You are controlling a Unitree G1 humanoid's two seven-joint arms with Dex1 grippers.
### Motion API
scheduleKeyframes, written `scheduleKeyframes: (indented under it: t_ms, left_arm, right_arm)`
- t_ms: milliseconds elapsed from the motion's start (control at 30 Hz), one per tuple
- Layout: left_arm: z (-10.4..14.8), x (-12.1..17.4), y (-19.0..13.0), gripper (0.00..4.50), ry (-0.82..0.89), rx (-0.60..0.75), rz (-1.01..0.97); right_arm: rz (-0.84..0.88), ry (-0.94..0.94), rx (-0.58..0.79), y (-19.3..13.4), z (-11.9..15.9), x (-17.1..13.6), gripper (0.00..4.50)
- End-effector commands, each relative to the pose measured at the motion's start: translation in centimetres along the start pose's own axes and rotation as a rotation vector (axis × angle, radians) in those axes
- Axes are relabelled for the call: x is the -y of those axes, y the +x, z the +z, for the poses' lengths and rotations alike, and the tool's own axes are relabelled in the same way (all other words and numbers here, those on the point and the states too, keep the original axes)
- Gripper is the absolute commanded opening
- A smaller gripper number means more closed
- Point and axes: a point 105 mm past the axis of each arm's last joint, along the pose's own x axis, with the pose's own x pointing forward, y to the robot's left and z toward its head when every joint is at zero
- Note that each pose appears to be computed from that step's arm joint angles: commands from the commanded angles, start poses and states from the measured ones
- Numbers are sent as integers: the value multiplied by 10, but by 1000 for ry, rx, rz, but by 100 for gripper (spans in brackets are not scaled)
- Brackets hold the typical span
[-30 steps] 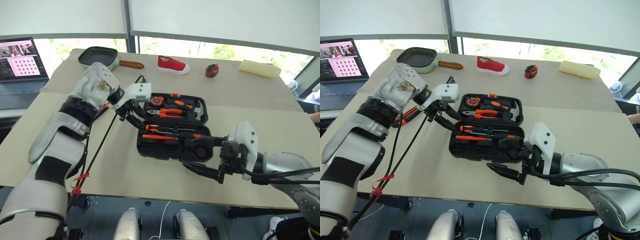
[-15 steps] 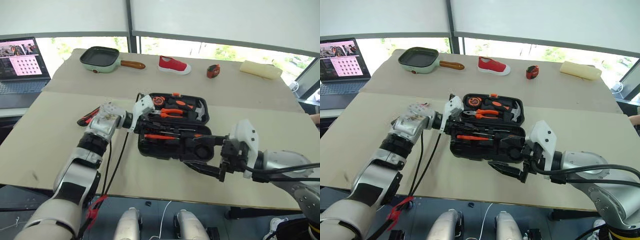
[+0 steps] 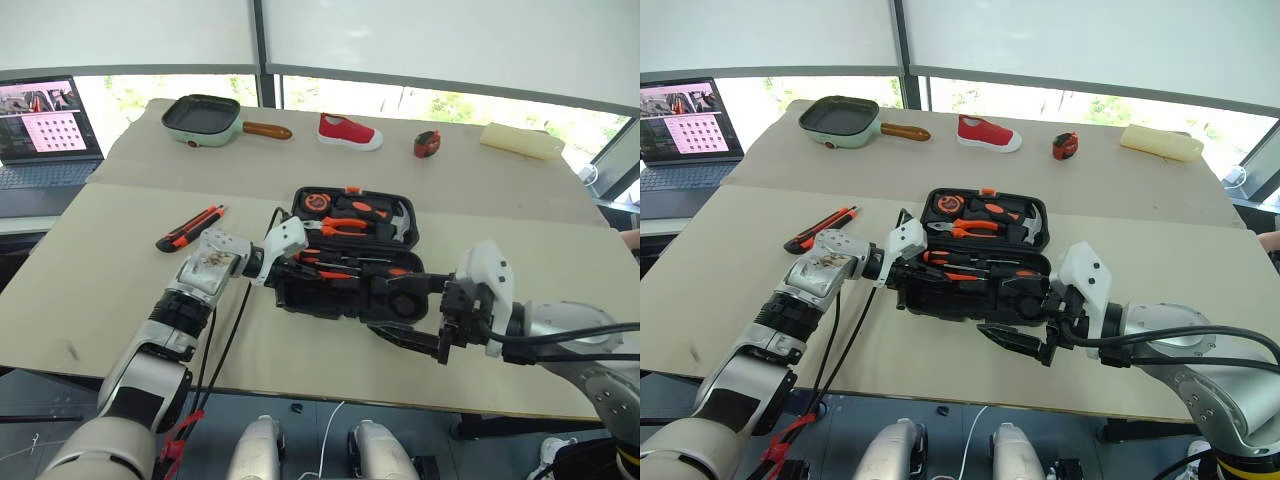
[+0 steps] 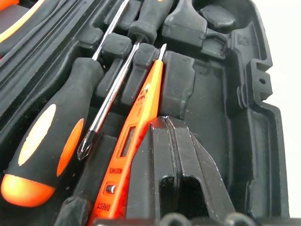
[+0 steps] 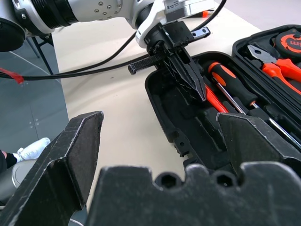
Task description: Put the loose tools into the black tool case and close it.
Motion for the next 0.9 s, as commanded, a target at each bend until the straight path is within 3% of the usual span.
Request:
scheduleKeyframes:
  t_ms: [33,167,267,600,900]
  left_arm:
    - [25,4,-13,3,-49,124,-41]
    - [42,4,-21,3,-75,187,-69]
    - [45,-13,-17,3,-63,171,11]
    - [21,-10,9,3,-34,60,-10]
    - [-16,-5,4,3,-31,-57,-8]
  right_arm:
    - [-2,-36,15,-2,6,0,450]
    - [-2,-36,13,-2,5,-1,450]
    - [-8,-40,11,-2,5,1,450]
    - [-23,-48,19,0,7,3,450]
    - [-37,-42,16,-2,5,2,450]
